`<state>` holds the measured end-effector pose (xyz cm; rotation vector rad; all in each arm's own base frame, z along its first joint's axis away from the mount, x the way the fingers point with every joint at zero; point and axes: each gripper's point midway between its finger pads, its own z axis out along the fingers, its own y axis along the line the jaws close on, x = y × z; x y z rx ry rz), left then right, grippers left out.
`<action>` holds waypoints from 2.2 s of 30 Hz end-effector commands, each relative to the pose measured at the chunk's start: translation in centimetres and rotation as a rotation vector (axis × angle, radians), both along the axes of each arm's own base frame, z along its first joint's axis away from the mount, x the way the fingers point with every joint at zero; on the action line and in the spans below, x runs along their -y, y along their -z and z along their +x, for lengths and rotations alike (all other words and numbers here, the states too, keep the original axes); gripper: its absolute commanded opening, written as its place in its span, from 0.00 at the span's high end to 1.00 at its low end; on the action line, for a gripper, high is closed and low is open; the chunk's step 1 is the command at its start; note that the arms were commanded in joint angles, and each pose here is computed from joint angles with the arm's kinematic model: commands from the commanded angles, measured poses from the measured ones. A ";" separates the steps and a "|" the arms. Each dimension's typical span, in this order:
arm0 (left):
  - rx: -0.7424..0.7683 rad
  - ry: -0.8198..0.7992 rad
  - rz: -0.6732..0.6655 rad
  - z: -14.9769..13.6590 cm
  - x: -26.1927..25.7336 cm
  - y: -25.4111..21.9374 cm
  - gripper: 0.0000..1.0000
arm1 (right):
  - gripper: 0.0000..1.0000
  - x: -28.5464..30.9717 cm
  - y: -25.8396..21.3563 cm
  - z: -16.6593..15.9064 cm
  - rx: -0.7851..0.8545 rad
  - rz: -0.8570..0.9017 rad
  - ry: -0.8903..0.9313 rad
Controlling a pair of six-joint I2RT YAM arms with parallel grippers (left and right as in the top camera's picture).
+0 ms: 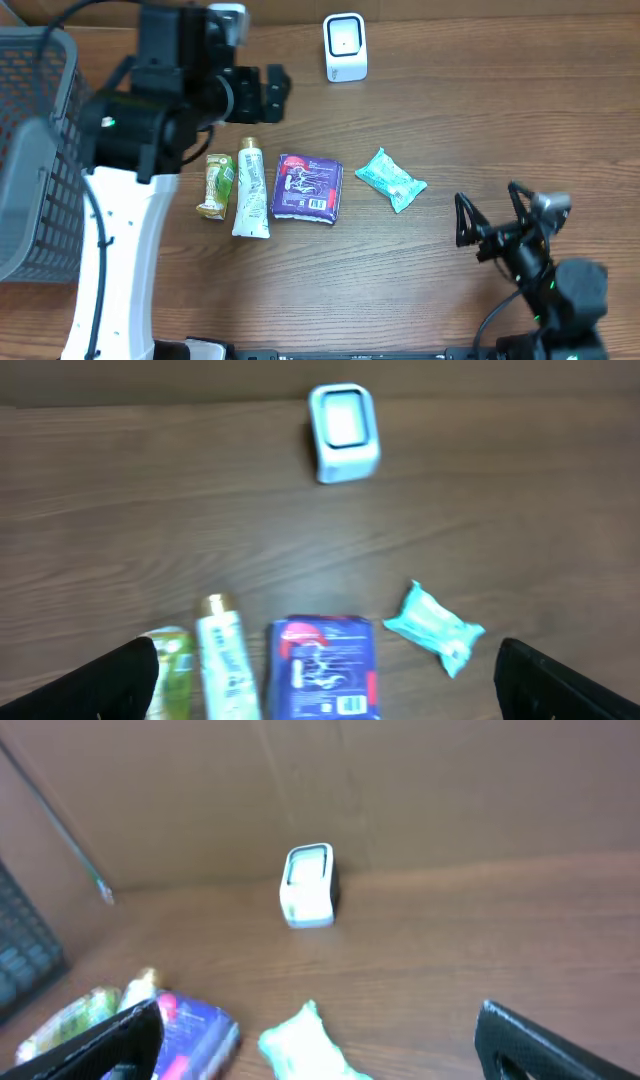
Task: Scan the item barcode
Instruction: 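Retract the left arm and move the right gripper over the wrapper, then lower the right gripper and grasp the mint-green wrapper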
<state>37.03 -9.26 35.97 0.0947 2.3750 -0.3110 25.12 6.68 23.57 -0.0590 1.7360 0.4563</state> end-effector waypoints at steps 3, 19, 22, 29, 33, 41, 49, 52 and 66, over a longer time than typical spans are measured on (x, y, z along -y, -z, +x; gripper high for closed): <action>0.035 -0.177 0.031 -0.8 -5.3 -1.5 0.00 | 0.00 -1.0 -4.1 3.3 -0.149 -0.181 -0.081; -0.075 -0.475 0.042 -2.4 -13.4 0.3 0.00 | 0.00 -4.0 5.5 12.7 -0.789 -0.322 -0.361; -0.075 -0.476 0.042 -2.4 -13.4 0.3 0.01 | 0.00 -4.9 7.9 12.8 -0.829 -0.320 -0.444; -0.076 -0.473 0.040 -2.4 -13.4 0.4 0.00 | 0.04 -6.0 12.5 12.2 -0.914 -0.318 -0.588; -0.077 -0.473 0.040 -2.3 -13.4 0.4 0.00 | 0.08 -6.4 13.9 11.7 -0.951 -0.301 -0.637; -0.077 -0.473 0.040 -2.3 -13.4 0.4 0.00 | 0.11 -6.4 16.7 11.1 -1.009 -0.314 -0.682; -0.077 -0.473 0.040 -2.3 -13.4 0.4 0.01 | 0.14 -7.1 19.2 10.9 -1.039 -0.269 -0.737; -0.077 -0.473 0.040 -2.3 -13.4 0.4 0.00 | 0.16 -7.5 20.1 11.0 -1.040 -0.241 -0.753; -0.077 -0.473 0.040 -2.3 -13.4 0.4 0.00 | 0.24 -8.0 23.3 11.1 -1.108 -0.143 -0.693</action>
